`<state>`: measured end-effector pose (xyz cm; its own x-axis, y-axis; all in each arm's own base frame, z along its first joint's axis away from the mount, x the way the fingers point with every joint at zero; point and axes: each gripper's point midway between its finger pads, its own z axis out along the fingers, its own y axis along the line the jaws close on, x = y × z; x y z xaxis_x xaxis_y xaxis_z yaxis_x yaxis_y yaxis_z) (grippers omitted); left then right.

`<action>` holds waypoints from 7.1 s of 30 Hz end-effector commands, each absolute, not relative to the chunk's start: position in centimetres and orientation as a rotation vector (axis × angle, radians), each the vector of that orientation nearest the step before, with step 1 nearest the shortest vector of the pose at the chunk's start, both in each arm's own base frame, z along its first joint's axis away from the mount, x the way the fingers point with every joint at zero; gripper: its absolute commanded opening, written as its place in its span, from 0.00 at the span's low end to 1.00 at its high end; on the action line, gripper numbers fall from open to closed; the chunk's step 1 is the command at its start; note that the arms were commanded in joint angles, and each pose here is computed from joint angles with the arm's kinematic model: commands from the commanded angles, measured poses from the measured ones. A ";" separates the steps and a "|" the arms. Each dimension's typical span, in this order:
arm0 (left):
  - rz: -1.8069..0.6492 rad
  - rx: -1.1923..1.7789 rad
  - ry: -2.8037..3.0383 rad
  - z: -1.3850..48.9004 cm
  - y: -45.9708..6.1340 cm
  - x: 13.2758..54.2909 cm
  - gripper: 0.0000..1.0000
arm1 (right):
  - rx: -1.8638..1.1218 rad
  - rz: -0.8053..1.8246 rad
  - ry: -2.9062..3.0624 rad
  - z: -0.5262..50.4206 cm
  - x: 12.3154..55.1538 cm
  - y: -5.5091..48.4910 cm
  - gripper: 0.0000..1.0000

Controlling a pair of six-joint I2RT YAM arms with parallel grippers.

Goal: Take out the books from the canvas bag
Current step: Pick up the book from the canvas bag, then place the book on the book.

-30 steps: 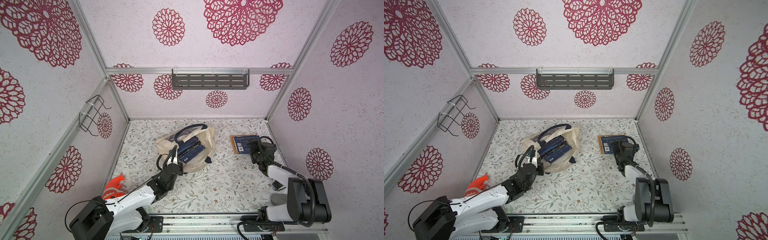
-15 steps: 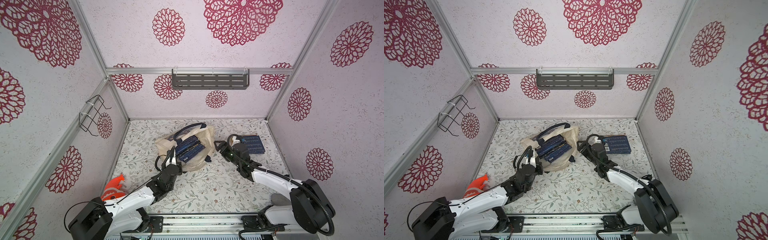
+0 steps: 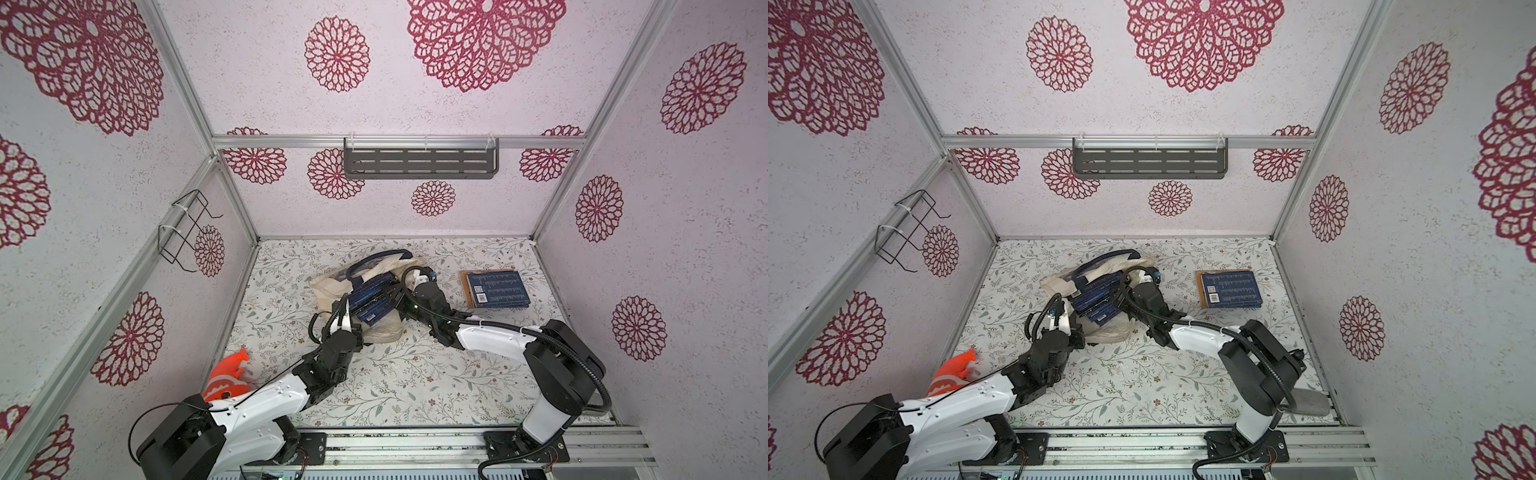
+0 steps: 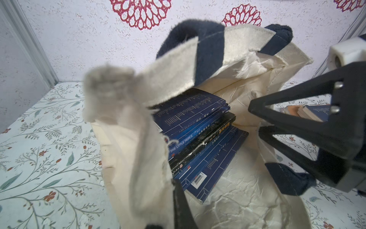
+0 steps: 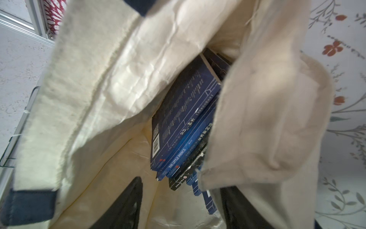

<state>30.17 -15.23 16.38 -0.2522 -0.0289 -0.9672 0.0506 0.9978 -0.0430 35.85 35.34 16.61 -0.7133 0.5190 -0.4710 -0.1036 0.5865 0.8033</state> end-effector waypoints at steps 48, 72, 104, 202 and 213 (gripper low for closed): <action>-0.202 0.065 1.762 18.5 -16.3 28.9 0.00 | 0.278 0.960 2.104 15.8 41.2 40.9 0.50; -0.212 0.076 1.765 18.4 -16.6 28.9 0.00 | 0.235 0.890 2.070 16.5 44.3 42.0 0.30; -0.211 0.078 1.766 18.4 -16.6 28.9 0.00 | 0.332 1.011 2.091 14.7 47.5 44.5 0.30; -0.117 0.027 1.815 17.4 -16.1 29.9 0.00 | 0.925 0.973 1.196 22.0 40.9 -3.1 0.00; -0.116 0.031 1.818 17.3 -16.2 29.9 0.00 | 1.143 0.908 1.347 13.8 41.0 -3.7 0.00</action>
<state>30.00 -15.41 16.88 -0.2507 -0.0485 -0.9669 0.0644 0.9957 -0.0666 41.12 -2.96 12.78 0.0160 0.9628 -0.2698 0.1510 0.2644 0.9525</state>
